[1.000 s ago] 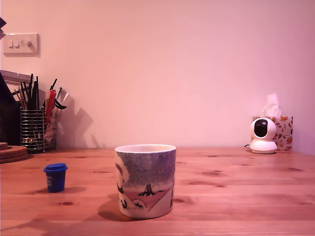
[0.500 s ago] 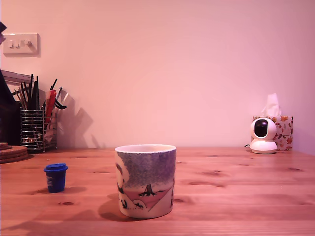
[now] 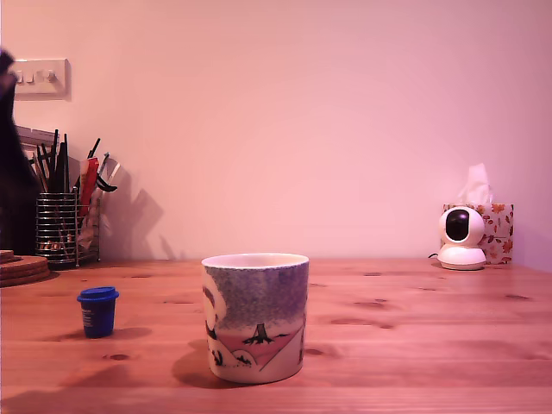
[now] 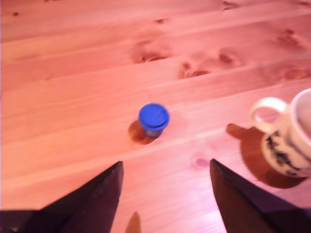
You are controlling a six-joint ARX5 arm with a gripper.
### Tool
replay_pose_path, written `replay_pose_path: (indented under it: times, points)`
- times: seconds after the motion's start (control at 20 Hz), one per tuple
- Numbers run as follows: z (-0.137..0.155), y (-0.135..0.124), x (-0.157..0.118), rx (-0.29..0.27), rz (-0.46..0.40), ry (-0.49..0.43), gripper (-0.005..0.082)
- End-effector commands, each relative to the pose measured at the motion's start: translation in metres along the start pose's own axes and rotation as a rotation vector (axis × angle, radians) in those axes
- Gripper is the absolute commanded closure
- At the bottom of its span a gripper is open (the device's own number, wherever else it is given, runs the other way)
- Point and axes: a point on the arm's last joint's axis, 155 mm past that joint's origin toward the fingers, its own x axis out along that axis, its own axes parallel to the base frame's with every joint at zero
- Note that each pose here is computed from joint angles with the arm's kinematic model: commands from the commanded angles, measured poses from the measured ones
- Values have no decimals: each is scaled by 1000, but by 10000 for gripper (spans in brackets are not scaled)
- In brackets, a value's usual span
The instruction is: Pick up the coffee capsules on the table and drop them inside the coffee cup
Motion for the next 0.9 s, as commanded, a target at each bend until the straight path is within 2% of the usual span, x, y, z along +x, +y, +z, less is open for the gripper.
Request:
replay_pose_path:
  times: [0.0, 0.15, 0.3, 0.5, 0.85]
  points:
    - [-13, 2, 7, -5, 5, 19, 252]
    - [-15, 3, 11, -6, 5, -5, 252]
    - [-4, 4, 12, 7, 13, -60, 252]
    - [8, 4, 15, 63, 17, -143, 252]
    - [3, 6, 23, 144, 17, -215, 252]
